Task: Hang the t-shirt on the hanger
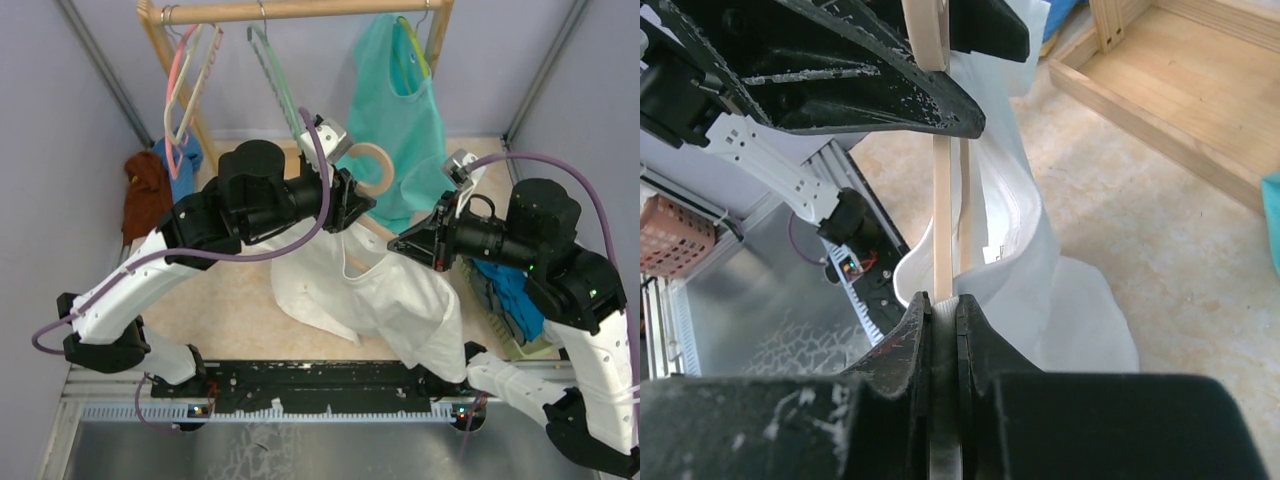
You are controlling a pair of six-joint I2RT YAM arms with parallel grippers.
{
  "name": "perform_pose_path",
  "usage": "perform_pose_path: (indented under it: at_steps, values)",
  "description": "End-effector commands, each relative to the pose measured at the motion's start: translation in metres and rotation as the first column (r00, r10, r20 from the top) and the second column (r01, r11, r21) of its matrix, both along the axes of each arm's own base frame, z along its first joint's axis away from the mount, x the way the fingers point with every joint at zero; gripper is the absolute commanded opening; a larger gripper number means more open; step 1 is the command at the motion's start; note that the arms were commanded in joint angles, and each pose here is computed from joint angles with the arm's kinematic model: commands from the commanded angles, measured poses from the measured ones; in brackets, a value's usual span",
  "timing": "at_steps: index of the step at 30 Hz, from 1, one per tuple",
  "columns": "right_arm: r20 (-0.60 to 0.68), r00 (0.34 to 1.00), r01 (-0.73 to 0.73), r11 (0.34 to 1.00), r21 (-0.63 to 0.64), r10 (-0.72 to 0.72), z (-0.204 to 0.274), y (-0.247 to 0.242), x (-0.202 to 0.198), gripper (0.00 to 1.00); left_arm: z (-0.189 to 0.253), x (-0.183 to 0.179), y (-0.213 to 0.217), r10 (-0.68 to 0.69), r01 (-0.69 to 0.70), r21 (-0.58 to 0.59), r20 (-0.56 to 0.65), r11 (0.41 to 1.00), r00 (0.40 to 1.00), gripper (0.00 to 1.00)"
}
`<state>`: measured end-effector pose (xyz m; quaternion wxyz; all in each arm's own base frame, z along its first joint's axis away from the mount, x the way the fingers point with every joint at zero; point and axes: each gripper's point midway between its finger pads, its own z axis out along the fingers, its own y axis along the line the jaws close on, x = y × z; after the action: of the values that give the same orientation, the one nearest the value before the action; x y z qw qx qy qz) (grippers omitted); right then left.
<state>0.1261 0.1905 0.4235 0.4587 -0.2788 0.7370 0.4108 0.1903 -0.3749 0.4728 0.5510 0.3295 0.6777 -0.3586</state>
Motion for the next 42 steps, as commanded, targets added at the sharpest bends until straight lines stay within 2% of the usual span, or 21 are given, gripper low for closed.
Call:
perform_pose_path:
  at_steps: [1,8,16,22,28,36,42]
  values:
    - [0.046,0.999,0.005,1.0,0.026,-0.006,0.005,-0.007,-0.009,0.0,0.026,0.002,0.015,0.055,-0.051,-0.068,0.045,0.996,0.997,0.48]
    - [0.063,0.996,0.065,0.997,0.034,-0.067,0.009,-0.023,-0.018,0.0,0.035,0.005,0.054,0.164,-0.16,-0.079,0.056,0.984,0.985,0.51]
    - [0.087,0.986,0.137,0.988,0.072,-0.143,0.028,-0.046,-0.037,0.0,0.031,0.004,0.118,0.334,-0.33,-0.134,0.01,0.935,0.943,0.52]
    - [0.143,0.972,0.168,0.975,0.147,-0.189,0.065,-0.061,-0.052,0.0,0.002,-0.009,0.144,0.343,-0.349,-0.186,-0.062,0.919,0.937,0.51]
    - [0.191,0.969,0.117,0.97,0.212,-0.159,0.102,-0.062,-0.067,0.0,-0.023,-0.02,0.152,0.31,-0.323,-0.198,-0.094,0.925,0.946,0.52]
    - [0.224,0.969,0.056,0.973,0.225,-0.108,0.122,-0.057,-0.074,0.0,-0.042,-0.022,0.182,0.368,-0.37,-0.197,-0.051,0.908,0.929,0.56]
    - [0.223,0.973,0.006,0.971,0.238,-0.061,0.125,-0.048,-0.076,0.0,-0.038,-0.028,0.177,0.318,-0.314,-0.223,-0.018,0.923,0.948,0.64]
